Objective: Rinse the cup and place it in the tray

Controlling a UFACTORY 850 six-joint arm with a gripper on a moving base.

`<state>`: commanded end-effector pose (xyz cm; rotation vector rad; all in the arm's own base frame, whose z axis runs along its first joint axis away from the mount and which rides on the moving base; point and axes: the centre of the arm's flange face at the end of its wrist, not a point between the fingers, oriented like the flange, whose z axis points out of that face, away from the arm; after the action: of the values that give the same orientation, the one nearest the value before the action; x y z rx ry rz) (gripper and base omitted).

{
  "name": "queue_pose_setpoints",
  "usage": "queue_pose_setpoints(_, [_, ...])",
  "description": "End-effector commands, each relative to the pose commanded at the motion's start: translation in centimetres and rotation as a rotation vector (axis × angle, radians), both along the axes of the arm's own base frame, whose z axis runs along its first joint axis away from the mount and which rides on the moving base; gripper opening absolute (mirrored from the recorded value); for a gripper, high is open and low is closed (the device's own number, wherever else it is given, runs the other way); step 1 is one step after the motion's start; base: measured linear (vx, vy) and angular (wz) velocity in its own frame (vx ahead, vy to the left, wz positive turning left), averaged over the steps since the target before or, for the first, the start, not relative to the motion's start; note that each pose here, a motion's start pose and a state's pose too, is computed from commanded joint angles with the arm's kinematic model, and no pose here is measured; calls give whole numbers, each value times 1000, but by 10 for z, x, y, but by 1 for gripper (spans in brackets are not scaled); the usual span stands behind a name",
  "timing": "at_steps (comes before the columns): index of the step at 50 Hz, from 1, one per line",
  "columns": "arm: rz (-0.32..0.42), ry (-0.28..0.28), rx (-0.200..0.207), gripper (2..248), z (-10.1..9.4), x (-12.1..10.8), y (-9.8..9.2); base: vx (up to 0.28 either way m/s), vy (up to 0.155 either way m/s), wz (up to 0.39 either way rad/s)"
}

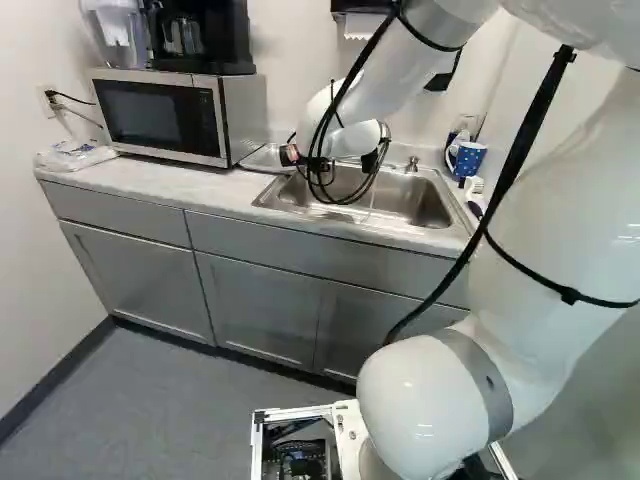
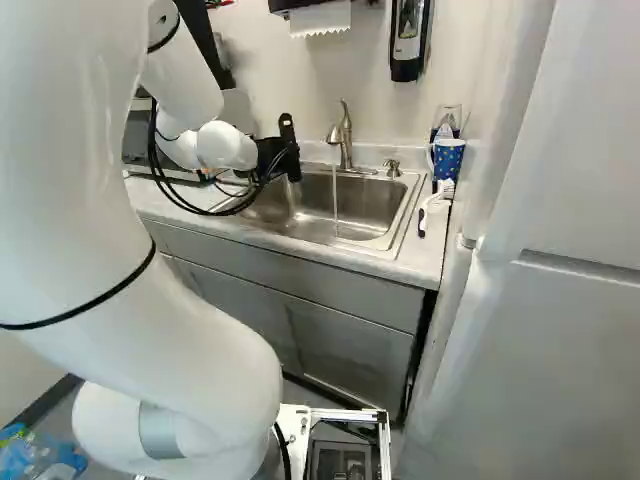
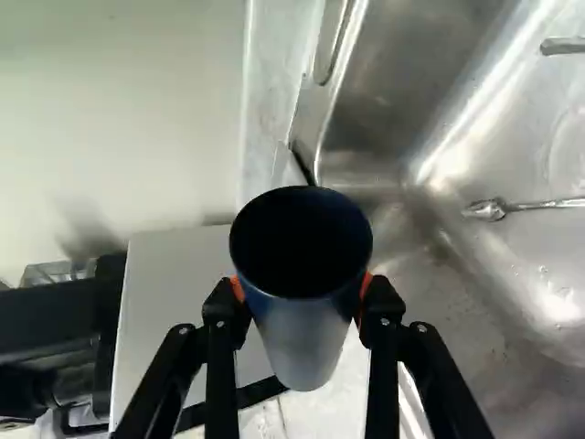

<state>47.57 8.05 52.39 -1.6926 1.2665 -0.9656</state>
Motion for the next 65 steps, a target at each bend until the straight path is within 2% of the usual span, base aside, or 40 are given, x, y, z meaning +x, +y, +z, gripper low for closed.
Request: queue_pose_setpoints(65, [269, -103, -620, 125, 0, 0, 0, 0, 0, 0])
